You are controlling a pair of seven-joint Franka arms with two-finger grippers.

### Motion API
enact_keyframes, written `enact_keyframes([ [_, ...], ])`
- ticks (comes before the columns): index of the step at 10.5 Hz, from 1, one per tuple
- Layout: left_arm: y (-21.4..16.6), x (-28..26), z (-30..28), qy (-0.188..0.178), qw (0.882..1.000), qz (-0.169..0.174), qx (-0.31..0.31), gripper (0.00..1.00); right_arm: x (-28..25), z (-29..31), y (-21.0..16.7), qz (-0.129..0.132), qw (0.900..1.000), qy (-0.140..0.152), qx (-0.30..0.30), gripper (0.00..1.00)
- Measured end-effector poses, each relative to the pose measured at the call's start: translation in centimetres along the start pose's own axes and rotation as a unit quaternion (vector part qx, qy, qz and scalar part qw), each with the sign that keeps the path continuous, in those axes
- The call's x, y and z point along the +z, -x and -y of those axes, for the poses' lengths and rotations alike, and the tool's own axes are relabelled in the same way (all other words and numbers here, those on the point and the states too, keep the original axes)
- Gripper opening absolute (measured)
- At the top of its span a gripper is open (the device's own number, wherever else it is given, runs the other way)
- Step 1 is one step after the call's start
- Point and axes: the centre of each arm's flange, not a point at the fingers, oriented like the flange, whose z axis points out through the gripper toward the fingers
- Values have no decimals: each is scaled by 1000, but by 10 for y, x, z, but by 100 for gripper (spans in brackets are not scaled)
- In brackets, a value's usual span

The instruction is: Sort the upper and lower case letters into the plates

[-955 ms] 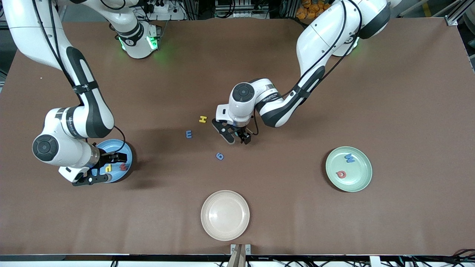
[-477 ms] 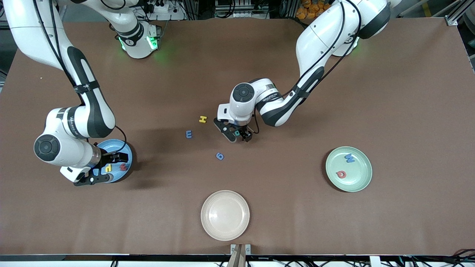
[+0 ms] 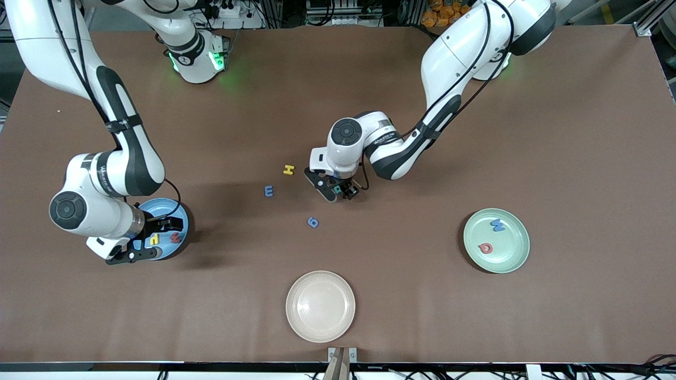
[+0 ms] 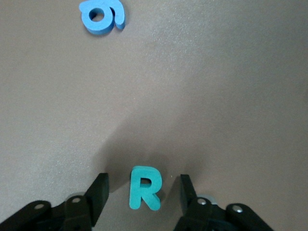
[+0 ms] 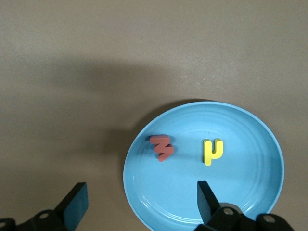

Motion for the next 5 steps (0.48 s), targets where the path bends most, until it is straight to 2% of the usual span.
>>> enact_keyframes([
  [3, 0, 0, 0, 0, 1000, 0, 0, 53, 0, 1, 0, -1, 1000, 0, -1, 100],
  [4, -1, -2, 1, 0, 1000, -2, -1, 36, -1, 6, -1, -2, 1000, 0, -2, 100],
  [5, -1, -2, 1, -1, 1000, -2, -1, 28, -2, 14, -3, -3, 1000, 1, 2, 100],
])
